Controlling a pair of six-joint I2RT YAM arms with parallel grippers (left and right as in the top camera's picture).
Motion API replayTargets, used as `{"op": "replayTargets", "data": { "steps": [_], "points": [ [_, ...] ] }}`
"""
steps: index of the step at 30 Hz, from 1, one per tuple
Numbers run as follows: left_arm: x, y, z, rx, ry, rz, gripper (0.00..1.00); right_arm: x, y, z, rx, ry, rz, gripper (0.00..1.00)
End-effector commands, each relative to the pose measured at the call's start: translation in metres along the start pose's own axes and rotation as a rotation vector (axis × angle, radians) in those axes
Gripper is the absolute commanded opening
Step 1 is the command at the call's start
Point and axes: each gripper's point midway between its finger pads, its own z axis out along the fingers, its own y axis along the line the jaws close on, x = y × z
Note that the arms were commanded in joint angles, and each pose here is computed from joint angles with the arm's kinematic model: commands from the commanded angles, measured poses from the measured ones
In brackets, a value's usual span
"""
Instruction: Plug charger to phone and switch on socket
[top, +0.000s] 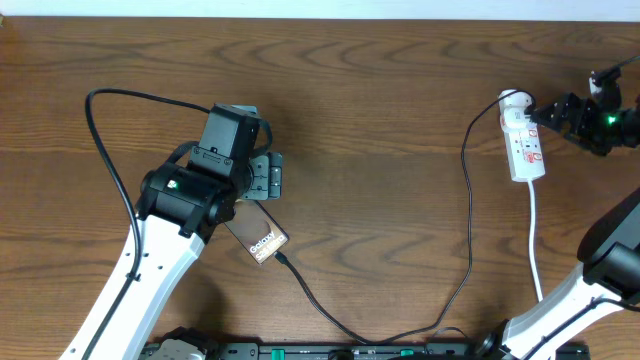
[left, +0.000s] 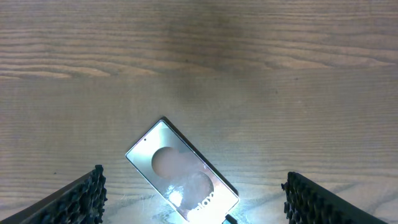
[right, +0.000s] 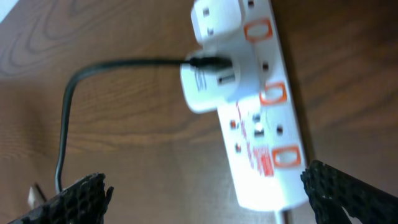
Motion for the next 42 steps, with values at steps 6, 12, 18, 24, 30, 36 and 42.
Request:
{"op": "replayTargets", "data": {
  "steps": [6, 12, 18, 24, 30, 36, 42],
  "points": [
    [-0.004, 0.001, -0.003, -0.008, -0.011, 0.01, 0.88, -0.019, 0.014, 0.033, -0.059, -0.029, -0.146, 0.99],
    [-0.004, 0.001, -0.003, -0.009, -0.011, 0.01, 0.88, -0.015, 0.015, 0.053, -0.067, 0.003, -0.142, 0.99],
    [-0.004, 0.001, -0.003, -0.009, -0.011, 0.01, 0.88, -0.015, 0.01, 0.059, -0.042, 0.011, -0.138, 0.99],
    [-0.004, 0.001, -0.003, -0.008, -0.011, 0.01, 0.88, -0.013, -0.004, 0.06, 0.036, 0.029, -0.136, 0.99],
    [-0.004, 0.001, -0.003, -0.008, -0.011, 0.01, 0.88, -0.013, -0.005, 0.06, 0.037, 0.029, -0.133, 0.99],
    [-0.004, 0.001, -0.003, -0.009, -0.011, 0.01, 0.88, -0.009, -0.009, 0.067, 0.034, 0.043, -0.105, 0.99],
    [-0.004, 0.001, -0.003, -0.008, -0.011, 0.01, 0.88, -0.003, -0.006, 0.08, -0.022, 0.066, -0.082, 0.99]
  ]
}}
